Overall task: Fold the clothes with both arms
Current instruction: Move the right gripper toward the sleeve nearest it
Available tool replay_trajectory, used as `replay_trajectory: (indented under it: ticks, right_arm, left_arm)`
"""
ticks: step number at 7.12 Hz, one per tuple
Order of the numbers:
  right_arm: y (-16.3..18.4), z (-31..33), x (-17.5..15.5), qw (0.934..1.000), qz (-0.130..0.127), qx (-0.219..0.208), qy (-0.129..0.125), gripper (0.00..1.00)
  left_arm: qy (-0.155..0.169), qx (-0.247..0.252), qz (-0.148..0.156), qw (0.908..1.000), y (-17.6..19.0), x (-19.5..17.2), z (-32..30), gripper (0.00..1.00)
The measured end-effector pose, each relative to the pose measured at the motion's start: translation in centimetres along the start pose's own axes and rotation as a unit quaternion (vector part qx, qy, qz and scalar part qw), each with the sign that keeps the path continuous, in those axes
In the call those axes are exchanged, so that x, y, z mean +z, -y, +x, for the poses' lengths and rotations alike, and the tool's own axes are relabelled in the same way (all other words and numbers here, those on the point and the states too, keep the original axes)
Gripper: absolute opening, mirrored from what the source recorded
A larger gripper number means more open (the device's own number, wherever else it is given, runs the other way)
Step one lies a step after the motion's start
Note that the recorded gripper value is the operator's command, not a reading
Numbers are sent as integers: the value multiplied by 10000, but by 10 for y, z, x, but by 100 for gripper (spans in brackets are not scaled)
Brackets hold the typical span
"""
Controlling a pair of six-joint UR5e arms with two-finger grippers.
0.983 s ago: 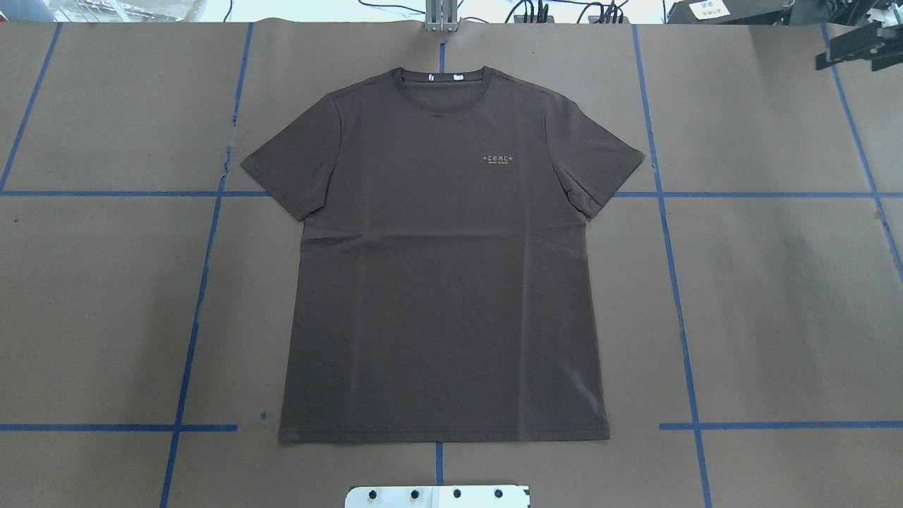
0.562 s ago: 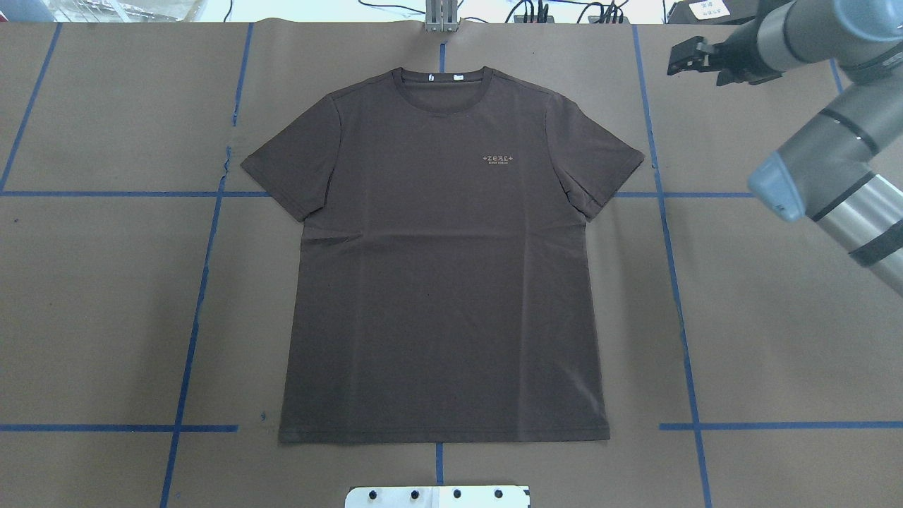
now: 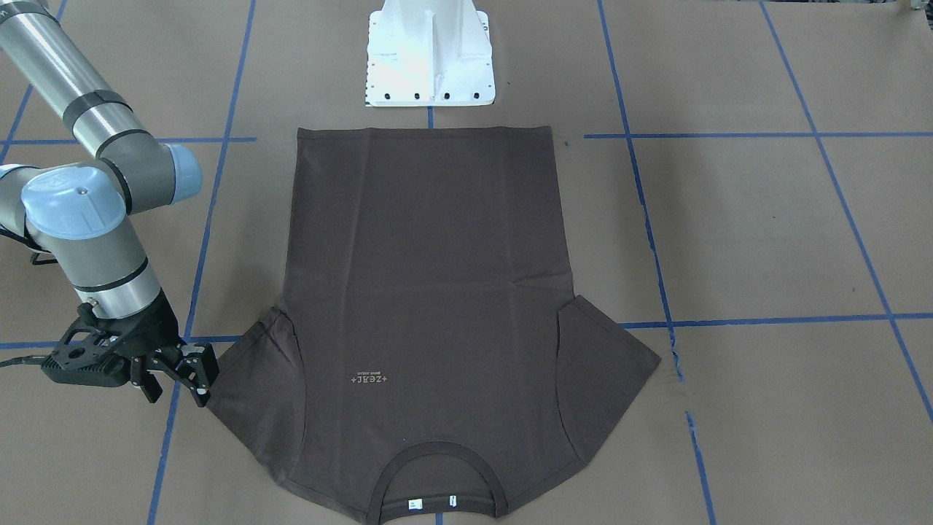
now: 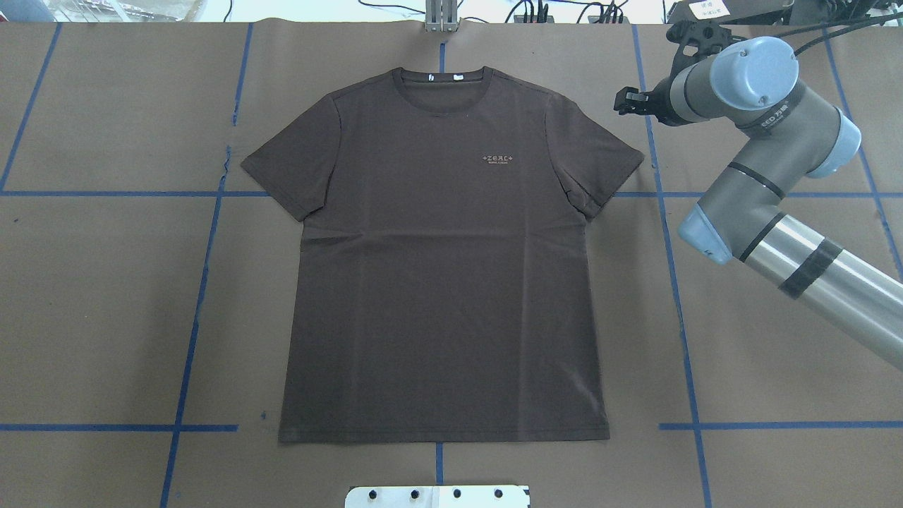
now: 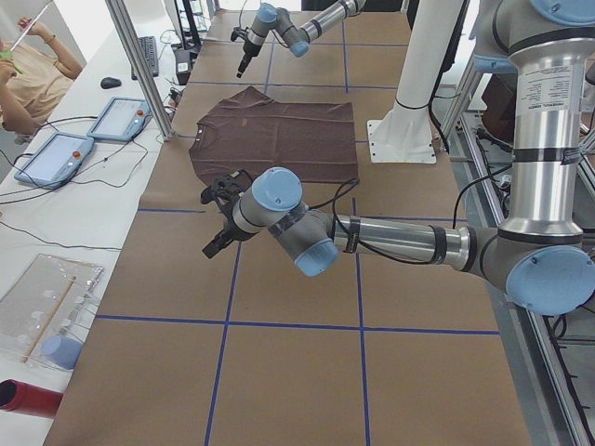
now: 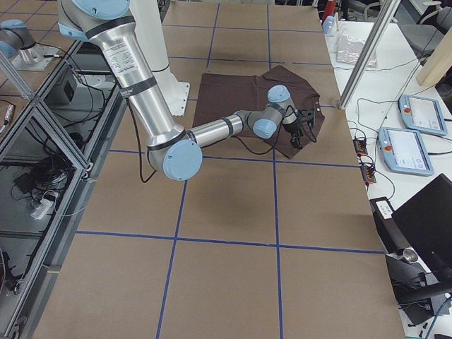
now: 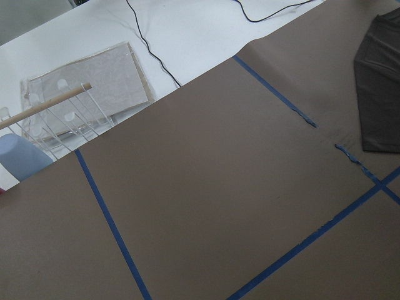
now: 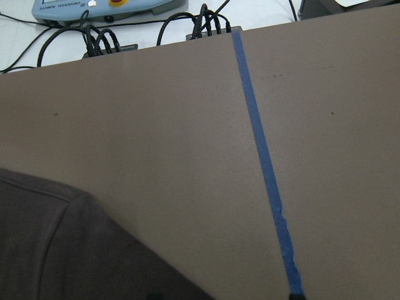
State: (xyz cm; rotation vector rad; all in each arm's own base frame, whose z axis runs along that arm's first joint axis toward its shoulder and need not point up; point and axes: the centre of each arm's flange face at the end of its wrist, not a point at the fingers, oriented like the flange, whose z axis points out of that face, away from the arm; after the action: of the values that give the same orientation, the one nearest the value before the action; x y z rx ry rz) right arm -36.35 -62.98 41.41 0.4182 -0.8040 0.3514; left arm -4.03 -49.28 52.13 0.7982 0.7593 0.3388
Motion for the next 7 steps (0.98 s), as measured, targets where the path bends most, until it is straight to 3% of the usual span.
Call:
replay_trajectory:
  ticks: [7]
  right_arm:
    - [-34, 4, 37, 9993, -112, -129, -322, 67]
  left_arm:
    - [-7, -7, -8, 10000, -1, 0, 0, 100]
